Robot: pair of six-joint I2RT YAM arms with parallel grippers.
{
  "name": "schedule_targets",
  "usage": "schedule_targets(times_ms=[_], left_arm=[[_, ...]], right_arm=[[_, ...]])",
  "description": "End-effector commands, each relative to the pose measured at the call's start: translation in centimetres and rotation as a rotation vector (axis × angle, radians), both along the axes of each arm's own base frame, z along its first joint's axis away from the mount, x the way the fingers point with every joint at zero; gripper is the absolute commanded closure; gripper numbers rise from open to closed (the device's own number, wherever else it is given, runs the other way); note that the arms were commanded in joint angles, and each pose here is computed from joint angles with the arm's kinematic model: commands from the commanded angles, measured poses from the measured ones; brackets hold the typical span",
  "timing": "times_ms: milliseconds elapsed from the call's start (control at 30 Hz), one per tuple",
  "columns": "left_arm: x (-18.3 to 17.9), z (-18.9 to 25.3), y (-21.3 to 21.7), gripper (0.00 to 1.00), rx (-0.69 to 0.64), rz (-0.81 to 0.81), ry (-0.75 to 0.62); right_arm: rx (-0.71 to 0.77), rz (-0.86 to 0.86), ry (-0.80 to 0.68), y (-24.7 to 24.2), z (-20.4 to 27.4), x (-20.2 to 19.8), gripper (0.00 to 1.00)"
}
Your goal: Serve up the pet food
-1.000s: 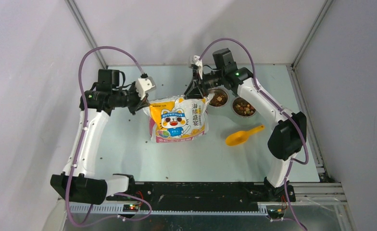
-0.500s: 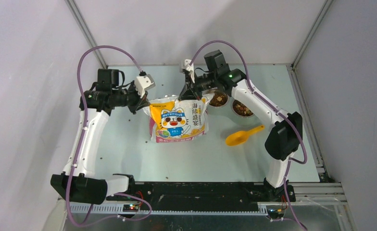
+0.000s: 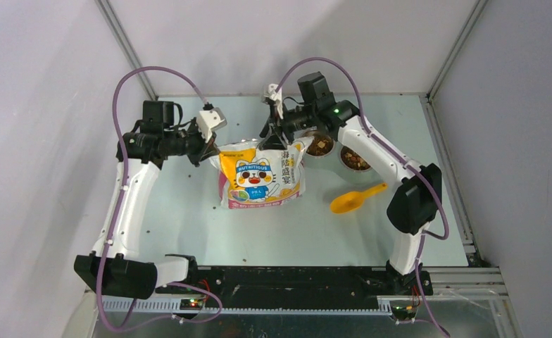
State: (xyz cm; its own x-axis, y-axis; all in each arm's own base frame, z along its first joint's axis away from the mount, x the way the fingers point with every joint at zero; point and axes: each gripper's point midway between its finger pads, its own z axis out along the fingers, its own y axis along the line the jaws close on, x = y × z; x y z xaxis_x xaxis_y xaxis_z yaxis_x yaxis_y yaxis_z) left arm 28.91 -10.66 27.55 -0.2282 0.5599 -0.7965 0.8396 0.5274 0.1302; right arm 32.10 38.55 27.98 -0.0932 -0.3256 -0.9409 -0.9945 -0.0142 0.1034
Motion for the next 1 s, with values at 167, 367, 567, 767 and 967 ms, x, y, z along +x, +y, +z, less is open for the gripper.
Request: schedule_targets(times_ms=[167,367,567,767,967], left_arm=[[1.6,2.9,-0.4,1.0,-0.071,0.021,-0.128],[1.4,2.9,-2.3,0.65,-0.117,-0.035,-0.115],[2.3,2.8,-6.5,0.59,-0.179,-0.114,-0.122],[3.1,2.1,-8.5,0.89,-0.191,-0.14,-0.104],[2.7,1.3,-8.1,1.0,-0.153,-0.152,-0.095]], right_arm=[[0.045,0.014,-0.03,2.9,1.0,0.7,0.96],[0.07,0.013,-0.046,2.9,2.2,0.5,1.0],[0.097,0.032,-0.045,3.0,3.1,0.1,1.0],[0.105,0.031,-0.057,2.6,3.4,-0.1,1.0],[0.125,0.018,-0.064,1.8,4.2,0.0,1.0]])
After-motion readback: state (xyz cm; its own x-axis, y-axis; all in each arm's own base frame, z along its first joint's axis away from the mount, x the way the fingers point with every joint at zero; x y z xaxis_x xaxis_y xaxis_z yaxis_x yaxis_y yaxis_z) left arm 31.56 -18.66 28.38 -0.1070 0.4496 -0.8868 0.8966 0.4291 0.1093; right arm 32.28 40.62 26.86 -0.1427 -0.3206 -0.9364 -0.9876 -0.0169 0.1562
